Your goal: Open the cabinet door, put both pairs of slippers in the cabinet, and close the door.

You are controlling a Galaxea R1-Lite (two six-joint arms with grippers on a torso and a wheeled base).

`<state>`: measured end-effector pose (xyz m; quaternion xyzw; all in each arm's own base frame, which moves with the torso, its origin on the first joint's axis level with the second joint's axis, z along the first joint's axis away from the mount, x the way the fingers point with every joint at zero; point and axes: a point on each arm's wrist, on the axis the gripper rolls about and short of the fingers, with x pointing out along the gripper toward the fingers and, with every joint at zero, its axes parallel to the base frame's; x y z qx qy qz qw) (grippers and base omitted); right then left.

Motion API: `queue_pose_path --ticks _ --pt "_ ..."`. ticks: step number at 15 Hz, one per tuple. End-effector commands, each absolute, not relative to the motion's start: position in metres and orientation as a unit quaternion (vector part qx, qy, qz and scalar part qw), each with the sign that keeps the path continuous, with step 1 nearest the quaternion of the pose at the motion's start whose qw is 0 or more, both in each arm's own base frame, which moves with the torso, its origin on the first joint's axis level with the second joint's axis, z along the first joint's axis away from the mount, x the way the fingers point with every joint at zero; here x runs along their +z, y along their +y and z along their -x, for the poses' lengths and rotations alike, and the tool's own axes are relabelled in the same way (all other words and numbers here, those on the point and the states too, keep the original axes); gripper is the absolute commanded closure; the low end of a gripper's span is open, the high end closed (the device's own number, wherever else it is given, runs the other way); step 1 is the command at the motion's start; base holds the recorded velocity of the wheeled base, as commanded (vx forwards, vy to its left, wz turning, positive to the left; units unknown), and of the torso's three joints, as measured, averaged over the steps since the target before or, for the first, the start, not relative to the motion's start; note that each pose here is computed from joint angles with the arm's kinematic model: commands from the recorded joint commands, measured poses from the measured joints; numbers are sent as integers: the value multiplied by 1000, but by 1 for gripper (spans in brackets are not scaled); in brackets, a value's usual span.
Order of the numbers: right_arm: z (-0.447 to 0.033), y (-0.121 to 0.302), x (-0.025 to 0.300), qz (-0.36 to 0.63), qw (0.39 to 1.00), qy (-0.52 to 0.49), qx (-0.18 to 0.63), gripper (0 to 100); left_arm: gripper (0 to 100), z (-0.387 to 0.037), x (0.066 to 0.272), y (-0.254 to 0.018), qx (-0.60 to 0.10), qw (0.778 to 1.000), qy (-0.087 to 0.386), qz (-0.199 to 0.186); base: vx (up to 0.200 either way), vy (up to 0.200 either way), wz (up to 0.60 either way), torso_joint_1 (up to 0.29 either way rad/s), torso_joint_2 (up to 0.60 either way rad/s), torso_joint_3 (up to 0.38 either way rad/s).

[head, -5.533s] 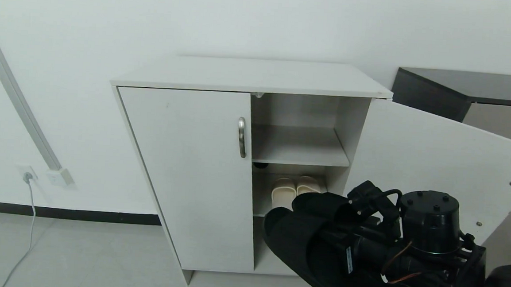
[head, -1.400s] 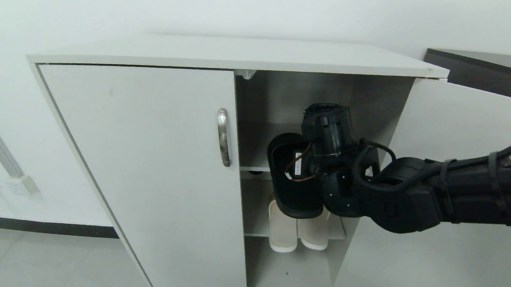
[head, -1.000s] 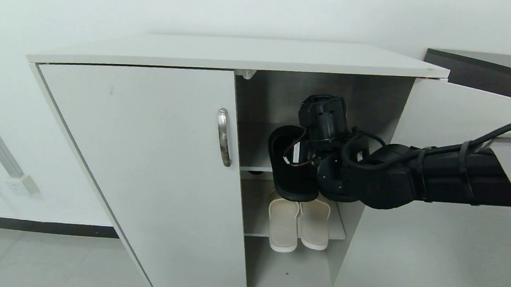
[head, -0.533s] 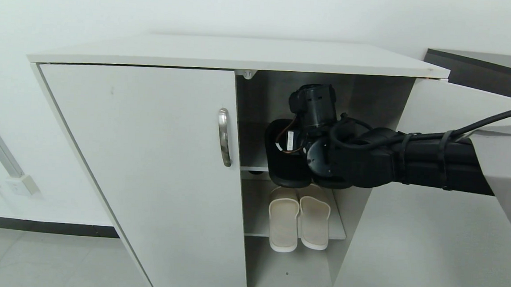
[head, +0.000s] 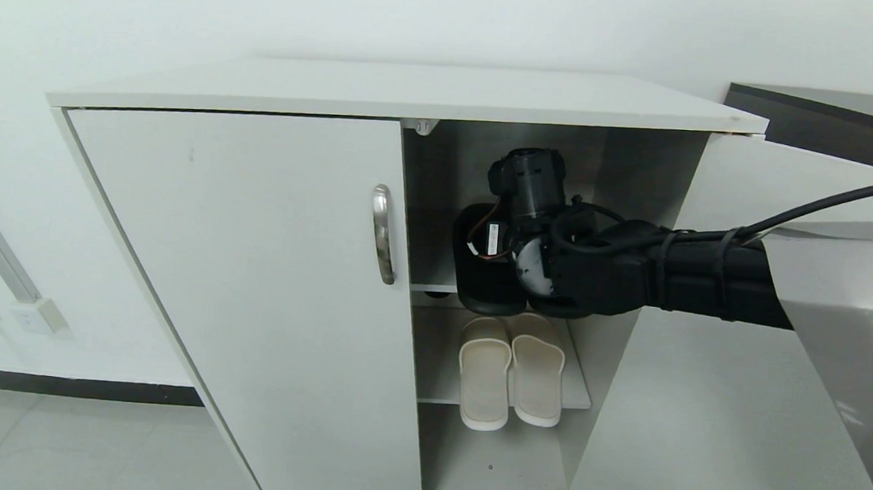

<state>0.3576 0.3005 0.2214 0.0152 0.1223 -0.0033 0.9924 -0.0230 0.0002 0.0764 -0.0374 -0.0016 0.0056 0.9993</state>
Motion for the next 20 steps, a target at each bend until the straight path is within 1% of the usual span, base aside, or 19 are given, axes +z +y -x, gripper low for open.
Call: queue_pose_path --ticks 1,16,17,20 --pt "-359 302 218 -13 992 124 -4 100 100 23 76 0 7 999 -1 38 0 0 0 0 0 0" --pt "-366 304 205 -8 991 133 -8 100 100 23 76 1 13 999 -2 38 0 0 0 0 0 0" --pt "-366 304 205 -9 991 133 -8 0 100 23 76 1 13 999 -2 38 0 0 0 0 0 0" --pt "-364 303 207 -9 991 132 -8 0 100 23 76 1 13 999 -2 38 0 0 0 0 0 0"
